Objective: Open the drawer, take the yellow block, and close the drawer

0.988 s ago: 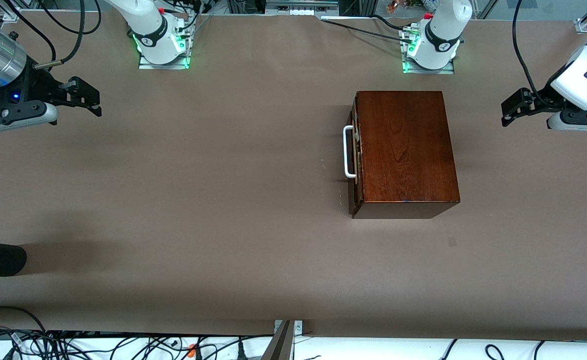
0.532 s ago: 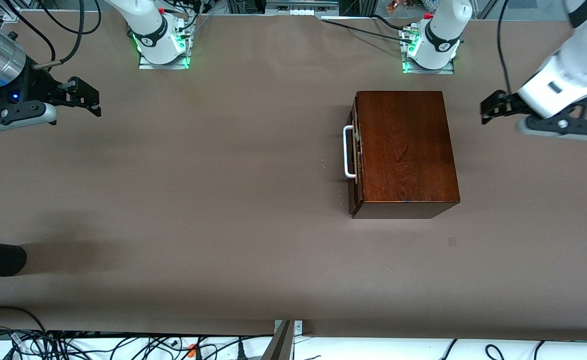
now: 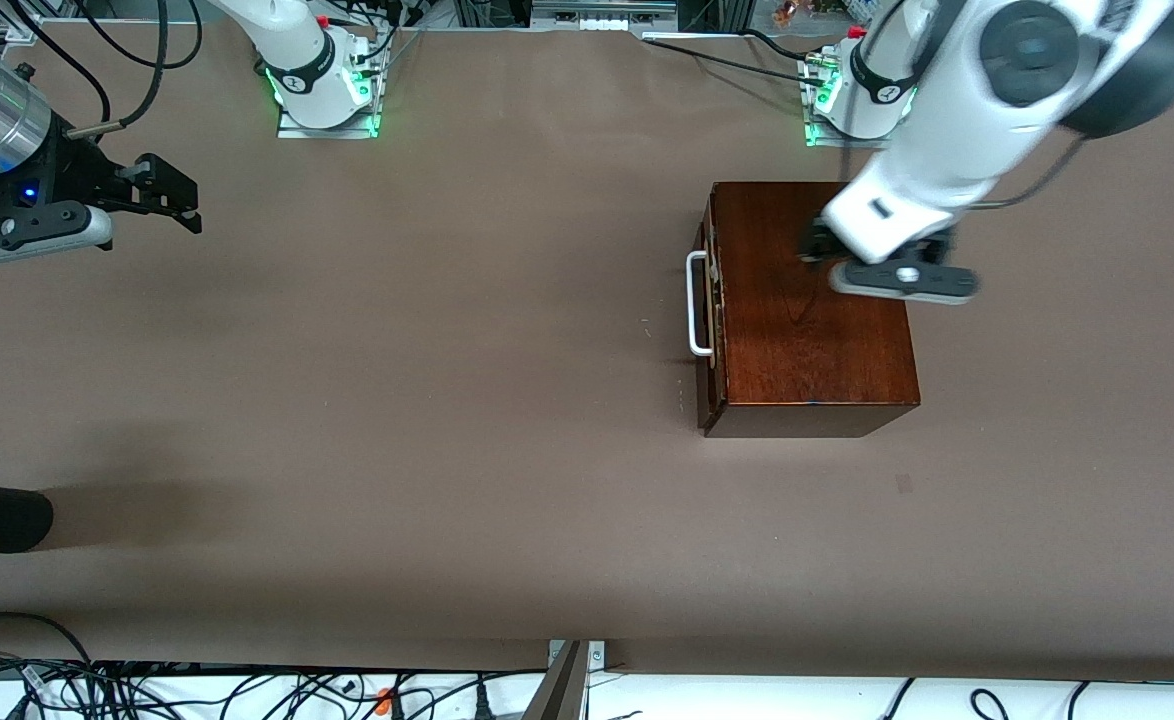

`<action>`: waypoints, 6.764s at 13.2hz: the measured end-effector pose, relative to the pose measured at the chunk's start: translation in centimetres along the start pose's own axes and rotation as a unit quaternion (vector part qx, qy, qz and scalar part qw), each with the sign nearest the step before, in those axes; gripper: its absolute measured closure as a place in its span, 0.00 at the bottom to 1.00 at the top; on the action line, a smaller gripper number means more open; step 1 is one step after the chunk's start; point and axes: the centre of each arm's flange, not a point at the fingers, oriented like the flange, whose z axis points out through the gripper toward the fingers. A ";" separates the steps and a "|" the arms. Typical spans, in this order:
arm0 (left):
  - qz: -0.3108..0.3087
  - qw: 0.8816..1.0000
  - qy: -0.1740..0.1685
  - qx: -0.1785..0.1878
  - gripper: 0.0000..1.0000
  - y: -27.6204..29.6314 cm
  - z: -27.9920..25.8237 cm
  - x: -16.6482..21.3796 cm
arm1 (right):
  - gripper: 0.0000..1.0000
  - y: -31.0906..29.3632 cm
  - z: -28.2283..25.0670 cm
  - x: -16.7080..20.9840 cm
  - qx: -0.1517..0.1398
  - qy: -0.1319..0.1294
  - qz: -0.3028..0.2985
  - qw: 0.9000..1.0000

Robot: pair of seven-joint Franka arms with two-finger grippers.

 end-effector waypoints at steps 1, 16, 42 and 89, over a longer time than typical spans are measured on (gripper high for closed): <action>0.002 1.000 0.001 0.013 0.00 2.1 1.2 -0.1 | 0.00 0.0 0.0 0.0 0.000 0.000 0.000 1.000; -0.015 0.991 0.036 0.125 0.00 21.2 17.1 -5.1 | 0.00 0.2 0.0 0.0 0.000 0.000 0.002 1.000; 0.000 0.995 0.049 0.089 0.00 22.7 23.1 -5.7 | 0.00 0.2 0.0 0.0 0.000 0.000 0.002 1.000; 0.010 0.999 0.015 0.031 0.00 -4.6 -2.3 1.0 | 0.00 -9.4 3.7 1.5 -0.004 -0.035 -0.082 0.996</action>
